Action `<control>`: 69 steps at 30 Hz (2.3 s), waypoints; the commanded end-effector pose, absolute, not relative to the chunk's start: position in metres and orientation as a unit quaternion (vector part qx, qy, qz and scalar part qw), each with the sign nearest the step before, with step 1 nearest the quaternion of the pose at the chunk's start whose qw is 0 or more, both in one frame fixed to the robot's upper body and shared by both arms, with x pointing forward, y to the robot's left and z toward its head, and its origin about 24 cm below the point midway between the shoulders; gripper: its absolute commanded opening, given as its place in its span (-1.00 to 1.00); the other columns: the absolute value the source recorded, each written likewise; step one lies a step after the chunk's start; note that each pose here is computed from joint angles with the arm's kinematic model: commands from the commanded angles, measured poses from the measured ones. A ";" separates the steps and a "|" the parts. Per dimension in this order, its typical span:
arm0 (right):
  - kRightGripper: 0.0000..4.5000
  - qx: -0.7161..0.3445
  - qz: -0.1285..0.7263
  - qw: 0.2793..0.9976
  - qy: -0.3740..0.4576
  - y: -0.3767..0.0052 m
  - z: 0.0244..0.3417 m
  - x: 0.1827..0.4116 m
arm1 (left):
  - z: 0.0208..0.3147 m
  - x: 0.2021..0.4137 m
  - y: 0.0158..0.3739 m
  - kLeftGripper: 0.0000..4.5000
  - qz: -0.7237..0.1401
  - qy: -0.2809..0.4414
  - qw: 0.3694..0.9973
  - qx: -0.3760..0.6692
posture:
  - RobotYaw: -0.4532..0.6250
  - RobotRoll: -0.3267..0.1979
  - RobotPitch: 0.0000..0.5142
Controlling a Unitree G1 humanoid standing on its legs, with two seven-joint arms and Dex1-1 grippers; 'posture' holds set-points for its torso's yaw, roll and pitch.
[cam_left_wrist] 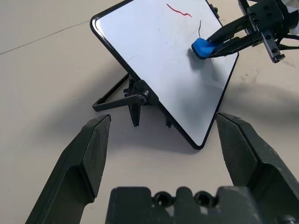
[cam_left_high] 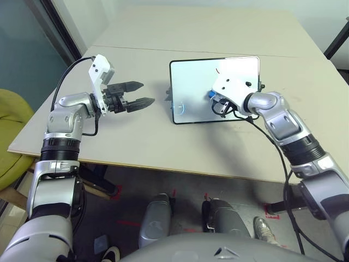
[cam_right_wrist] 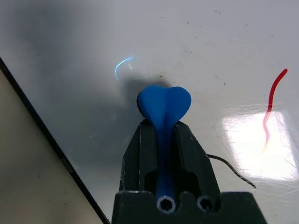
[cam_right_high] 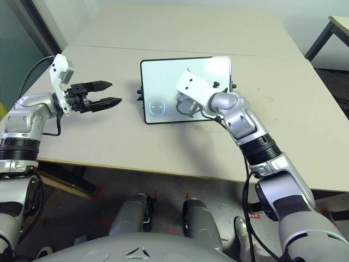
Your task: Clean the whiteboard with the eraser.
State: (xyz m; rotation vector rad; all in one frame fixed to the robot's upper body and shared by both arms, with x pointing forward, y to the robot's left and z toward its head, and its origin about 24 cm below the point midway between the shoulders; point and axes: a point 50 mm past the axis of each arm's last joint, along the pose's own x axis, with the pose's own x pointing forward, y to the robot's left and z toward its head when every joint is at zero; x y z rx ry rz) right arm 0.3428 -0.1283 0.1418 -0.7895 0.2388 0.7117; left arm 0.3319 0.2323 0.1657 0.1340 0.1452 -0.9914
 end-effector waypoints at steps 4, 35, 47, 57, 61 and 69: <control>-0.91 -0.387 0.331 0.851 0.129 -0.135 0.134 0.342 | 0.169 0.334 0.230 1.00 -0.476 0.066 0.874 0.074 | 0.29 0.25 -0.77; -0.93 -0.384 0.214 0.885 0.153 -0.200 0.152 0.368 | 0.172 0.337 0.231 1.00 -0.478 0.065 0.872 0.080 | 0.28 0.25 -0.78; -0.93 -0.378 0.290 0.868 0.139 -0.154 0.138 0.358 | 0.171 0.335 0.233 1.00 -0.474 0.067 0.874 0.078 | 0.30 0.25 -0.78; -0.93 -0.404 0.348 0.837 0.124 -0.122 0.131 0.347 | 0.170 0.335 0.233 1.00 -0.474 0.068 0.875 0.076 | 0.29 0.25 -0.78; -0.93 -0.403 0.355 0.835 0.122 -0.116 0.130 0.346 | 0.170 0.335 0.232 1.00 -0.474 0.065 0.875 0.076 | 0.30 0.25 -0.78; -0.93 -0.456 0.314 0.823 0.130 -0.143 0.130 0.353 | 0.171 0.335 0.233 1.00 -0.473 0.064 0.876 0.078 | 0.30 0.25 -0.78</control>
